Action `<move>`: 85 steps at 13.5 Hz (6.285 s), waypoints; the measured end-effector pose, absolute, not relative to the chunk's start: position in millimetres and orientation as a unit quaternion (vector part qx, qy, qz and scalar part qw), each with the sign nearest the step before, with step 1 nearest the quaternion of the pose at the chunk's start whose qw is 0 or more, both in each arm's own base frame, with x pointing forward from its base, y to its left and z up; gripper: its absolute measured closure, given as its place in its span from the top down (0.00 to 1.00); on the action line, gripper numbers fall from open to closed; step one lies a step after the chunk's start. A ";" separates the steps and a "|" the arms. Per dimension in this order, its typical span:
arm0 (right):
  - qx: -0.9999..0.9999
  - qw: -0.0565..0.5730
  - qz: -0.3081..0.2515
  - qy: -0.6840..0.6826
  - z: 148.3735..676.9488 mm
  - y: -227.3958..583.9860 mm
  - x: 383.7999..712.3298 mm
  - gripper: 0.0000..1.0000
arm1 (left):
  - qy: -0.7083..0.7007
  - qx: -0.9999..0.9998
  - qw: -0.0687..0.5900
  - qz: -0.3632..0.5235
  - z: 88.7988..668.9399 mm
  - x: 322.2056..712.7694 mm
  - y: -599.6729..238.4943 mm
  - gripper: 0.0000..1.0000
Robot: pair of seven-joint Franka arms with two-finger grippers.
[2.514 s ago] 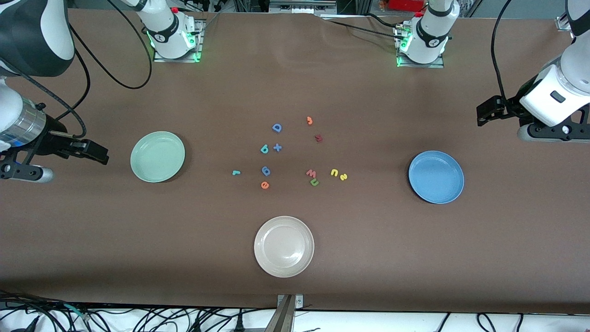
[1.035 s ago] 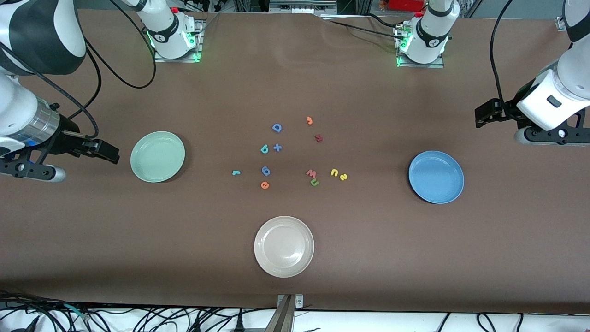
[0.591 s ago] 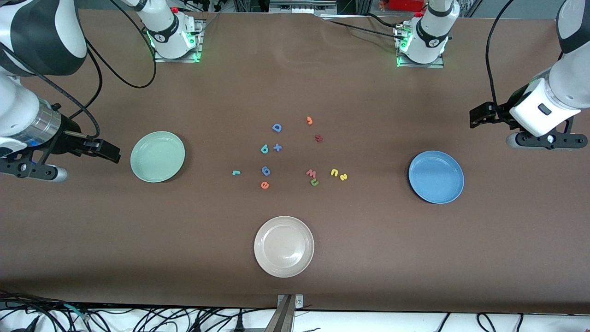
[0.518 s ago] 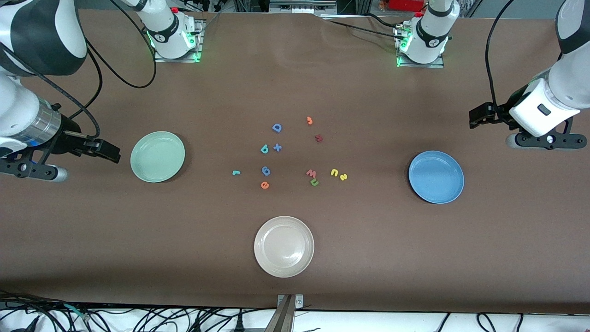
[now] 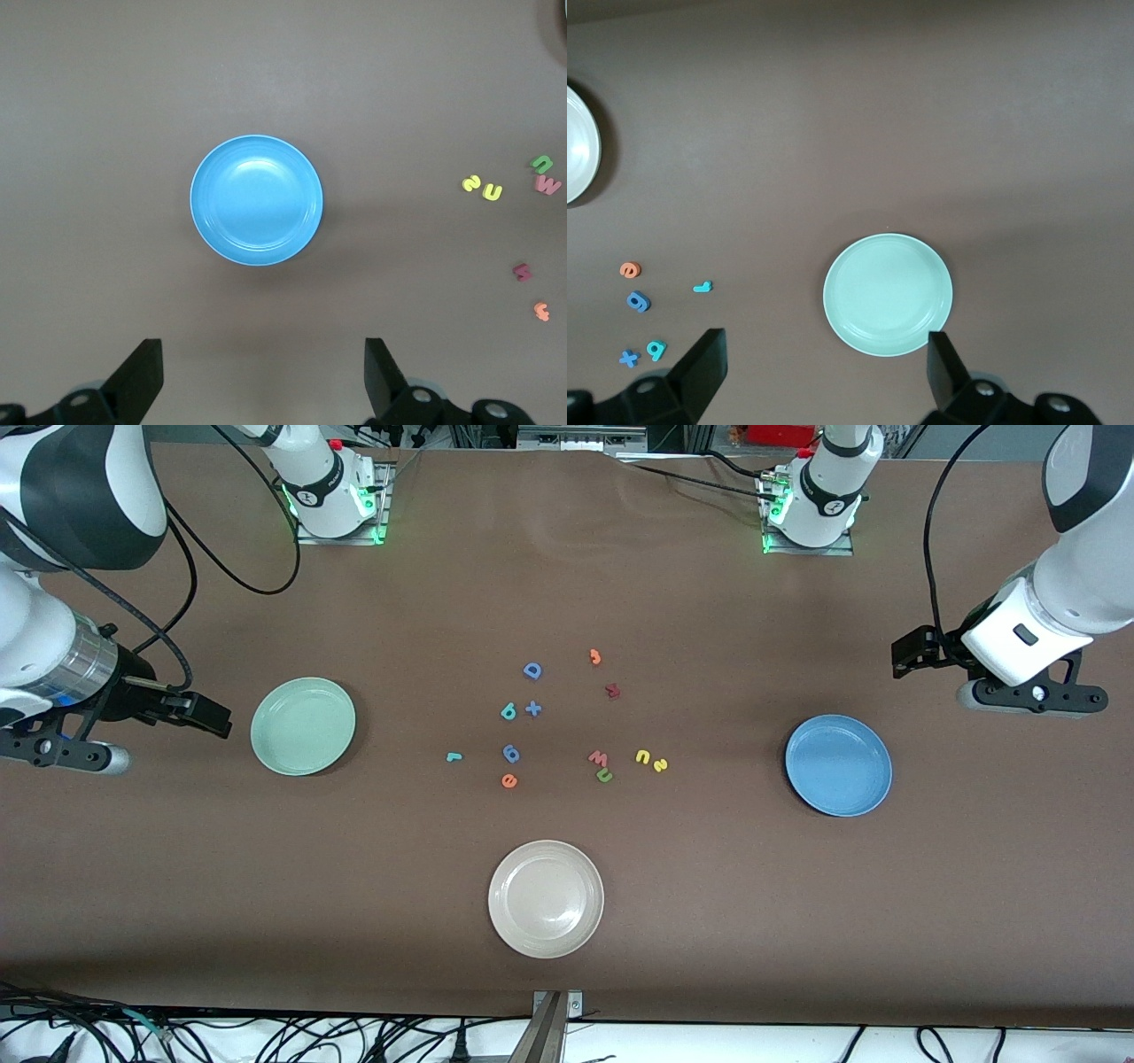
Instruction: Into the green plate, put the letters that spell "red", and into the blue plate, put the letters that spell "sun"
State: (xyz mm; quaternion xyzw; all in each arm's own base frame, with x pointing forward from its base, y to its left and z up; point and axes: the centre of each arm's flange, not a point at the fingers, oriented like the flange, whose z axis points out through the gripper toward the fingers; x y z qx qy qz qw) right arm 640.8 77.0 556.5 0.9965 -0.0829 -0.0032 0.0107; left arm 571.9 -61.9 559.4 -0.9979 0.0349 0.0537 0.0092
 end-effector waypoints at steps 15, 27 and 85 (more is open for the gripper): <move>0.982 0.037 -0.043 -0.178 441.3 271.6 622.8 1.00 | 0.077 -0.994 -0.049 0.064 506.2 584.8 -130.8 1.00; 0.958 0.030 -0.073 -0.274 237.9 311.2 597.8 0.99 | -0.116 -0.985 -0.043 0.119 318.1 622.5 -210.7 1.00; 0.947 -0.006 -0.076 -0.311 203.6 304.6 592.5 0.13 | -0.268 -0.952 0.070 0.128 245.6 627.4 -269.6 1.00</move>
